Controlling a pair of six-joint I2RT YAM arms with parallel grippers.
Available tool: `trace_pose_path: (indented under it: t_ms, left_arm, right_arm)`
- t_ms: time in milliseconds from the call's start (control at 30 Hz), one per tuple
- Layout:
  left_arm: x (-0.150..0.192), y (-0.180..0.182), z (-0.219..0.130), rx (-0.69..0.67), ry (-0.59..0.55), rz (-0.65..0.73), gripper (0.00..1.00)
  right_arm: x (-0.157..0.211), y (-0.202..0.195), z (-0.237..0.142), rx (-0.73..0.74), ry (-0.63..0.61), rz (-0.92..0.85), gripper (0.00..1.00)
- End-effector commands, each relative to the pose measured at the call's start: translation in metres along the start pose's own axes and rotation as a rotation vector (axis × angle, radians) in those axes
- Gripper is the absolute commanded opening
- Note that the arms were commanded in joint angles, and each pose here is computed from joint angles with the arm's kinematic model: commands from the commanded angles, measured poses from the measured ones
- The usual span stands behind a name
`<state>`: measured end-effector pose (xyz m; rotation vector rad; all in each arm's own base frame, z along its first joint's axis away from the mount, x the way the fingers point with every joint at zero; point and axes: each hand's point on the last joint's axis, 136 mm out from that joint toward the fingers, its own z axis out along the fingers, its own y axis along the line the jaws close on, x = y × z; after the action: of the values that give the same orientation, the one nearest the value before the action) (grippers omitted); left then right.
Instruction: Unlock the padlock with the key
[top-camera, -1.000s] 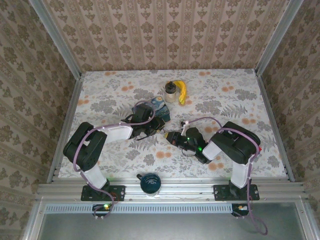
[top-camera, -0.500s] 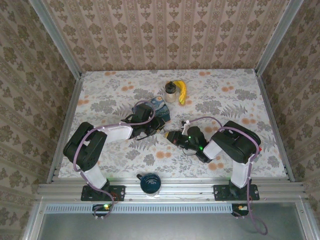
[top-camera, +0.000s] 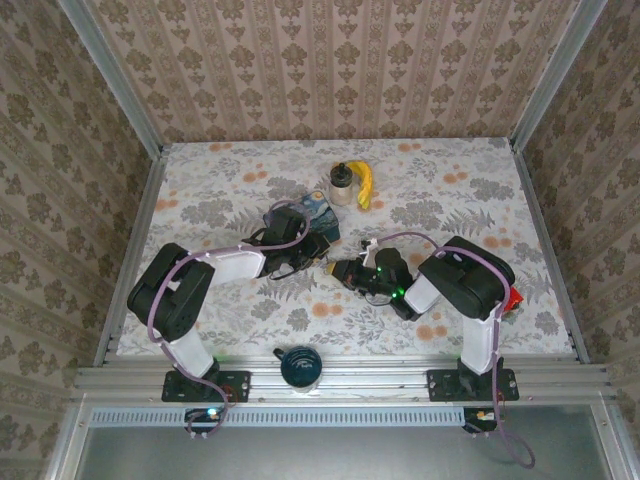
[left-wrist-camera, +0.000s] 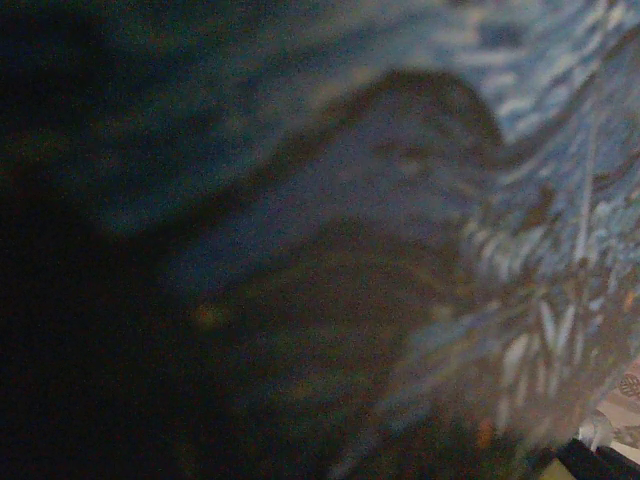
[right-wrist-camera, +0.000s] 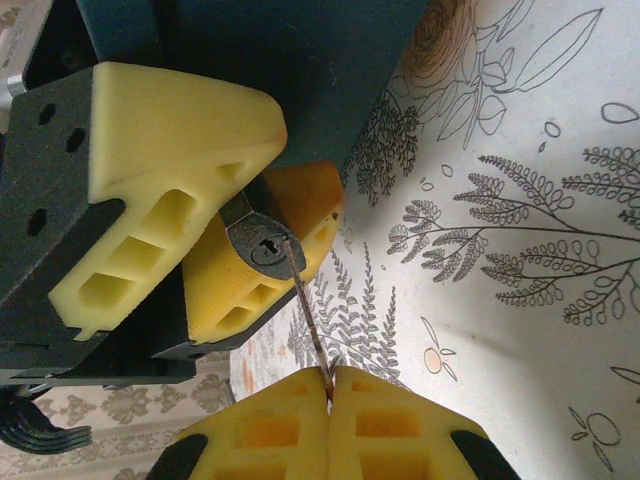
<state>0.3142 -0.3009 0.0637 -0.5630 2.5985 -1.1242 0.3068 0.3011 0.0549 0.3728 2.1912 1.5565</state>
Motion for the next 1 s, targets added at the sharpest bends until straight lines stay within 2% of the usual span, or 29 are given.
trace_pose_path:
  t_ms: [0,433,967]
  left_arm:
    - [0.028,0.009,0.003,-0.013,0.119,-0.03,0.15]
    - [0.027,0.006,0.001,-0.006,0.115,-0.02,0.15]
    - [0.027,0.005,0.001,0.003,0.115,-0.014,0.15]
  right_arm:
    - [-0.022,0.026,0.002,-0.097,-0.051,-0.006,0.0]
    - [-0.036,0.026,-0.001,-0.117,-0.033,0.03,0.0]
    - [-0.041,0.025,0.006,-0.146,0.048,0.107,0.0]
